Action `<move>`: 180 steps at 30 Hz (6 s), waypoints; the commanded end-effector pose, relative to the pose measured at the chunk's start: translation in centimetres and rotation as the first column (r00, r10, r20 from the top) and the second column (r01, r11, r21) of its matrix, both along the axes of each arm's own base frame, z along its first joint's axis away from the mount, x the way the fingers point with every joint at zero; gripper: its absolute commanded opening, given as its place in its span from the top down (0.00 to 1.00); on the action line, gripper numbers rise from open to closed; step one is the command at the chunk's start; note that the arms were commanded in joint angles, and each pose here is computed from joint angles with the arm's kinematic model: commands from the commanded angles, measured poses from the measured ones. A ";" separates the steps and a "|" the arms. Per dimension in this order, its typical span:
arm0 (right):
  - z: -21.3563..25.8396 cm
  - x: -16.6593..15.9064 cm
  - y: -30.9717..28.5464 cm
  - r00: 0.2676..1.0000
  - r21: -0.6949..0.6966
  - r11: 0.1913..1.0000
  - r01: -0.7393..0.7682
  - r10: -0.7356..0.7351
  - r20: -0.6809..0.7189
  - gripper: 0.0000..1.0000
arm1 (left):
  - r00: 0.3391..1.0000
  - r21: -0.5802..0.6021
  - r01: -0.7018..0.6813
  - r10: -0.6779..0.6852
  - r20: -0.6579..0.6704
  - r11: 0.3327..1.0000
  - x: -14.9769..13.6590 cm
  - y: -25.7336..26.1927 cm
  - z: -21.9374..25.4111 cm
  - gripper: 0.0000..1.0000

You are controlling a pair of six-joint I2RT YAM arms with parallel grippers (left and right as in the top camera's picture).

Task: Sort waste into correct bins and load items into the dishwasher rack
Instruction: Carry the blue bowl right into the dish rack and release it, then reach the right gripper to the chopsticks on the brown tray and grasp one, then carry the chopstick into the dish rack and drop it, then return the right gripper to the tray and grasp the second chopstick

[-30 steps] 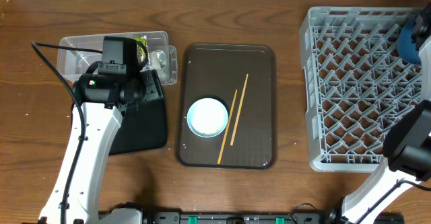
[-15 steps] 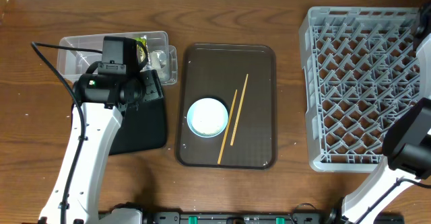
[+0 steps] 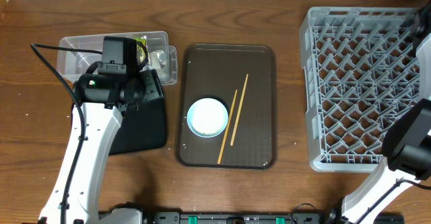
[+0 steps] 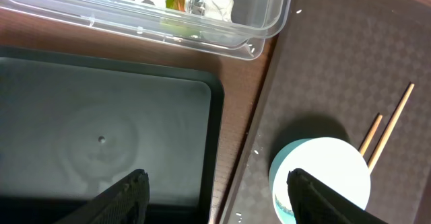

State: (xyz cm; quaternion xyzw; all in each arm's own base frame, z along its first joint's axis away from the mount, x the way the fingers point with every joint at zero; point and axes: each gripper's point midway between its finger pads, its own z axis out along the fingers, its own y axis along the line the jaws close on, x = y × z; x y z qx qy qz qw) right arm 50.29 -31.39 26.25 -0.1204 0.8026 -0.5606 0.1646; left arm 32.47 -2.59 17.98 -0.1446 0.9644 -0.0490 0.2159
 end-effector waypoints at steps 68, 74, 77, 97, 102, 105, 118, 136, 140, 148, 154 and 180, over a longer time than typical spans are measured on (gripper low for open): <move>-24.9 -16.7 53.9 0.912 0.925 0.272 0.267 0.239 -0.333 0.54 | 0.999 0.019 -0.016 0.016 -0.036 1.000 -0.7 0.5 -0.4 0.22; -25.9 -17.0 53.7 0.928 0.914 0.331 0.234 0.204 -0.311 0.55 | 0.999 0.019 -0.016 0.016 -0.037 1.000 -0.7 0.5 -0.4 0.21; -26.0 -16.9 53.2 0.936 0.898 0.390 0.202 0.192 -0.294 0.60 | 0.999 0.019 -0.016 0.016 -0.037 1.000 -0.7 0.5 -0.4 0.21; -25.9 -17.8 53.9 0.923 0.905 0.354 0.238 0.207 -0.323 0.99 | 0.999 0.019 -0.016 0.016 -0.036 1.000 -0.7 0.5 -0.4 0.21; -22.9 -16.0 53.4 0.934 0.936 0.307 0.172 0.251 -0.254 0.99 | 0.999 0.019 -0.016 0.016 -0.037 1.000 -0.8 0.5 -0.5 0.21; -19.5 -14.4 52.2 0.949 0.955 0.279 0.101 0.261 -0.177 0.99 | 0.999 0.019 -0.016 0.016 -0.037 1.000 -0.8 0.5 -0.5 0.21; -10.8 -10.9 36.5 0.985 0.915 0.402 -0.037 0.169 -0.034 0.99 | 0.999 0.019 -0.016 0.017 -0.037 1.000 -0.8 0.5 -0.5 0.21; -16.2 -11.7 32.5 0.973 0.920 0.352 0.175 0.080 -0.216 0.85 | 0.999 0.019 -0.016 0.017 -0.037 1.000 -0.8 0.5 -0.5 0.21; -14.0 -10.9 31.9 0.986 0.918 0.377 0.121 0.064 -0.156 0.80 | 0.999 0.019 -0.016 0.016 -0.037 1.000 -0.8 0.5 -0.5 0.21; -5.1 -8.3 37.1 0.977 0.959 0.227 -0.171 0.168 0.134 0.47 | 0.999 0.019 -0.016 0.017 -0.037 1.000 -0.7 0.5 -0.4 0.21; -6.4 -9.4 44.4 0.960 0.982 0.127 -0.137 0.261 0.100 0.46 | 0.999 0.019 -0.016 0.017 -0.037 1.000 -0.7 0.5 -0.4 0.21; -26.3 -15.0 56.3 0.909 0.909 0.290 0.298 0.205 -0.363 0.48 | 0.999 0.019 -0.016 0.017 -0.037 1.000 -0.7 0.5 -0.4 0.21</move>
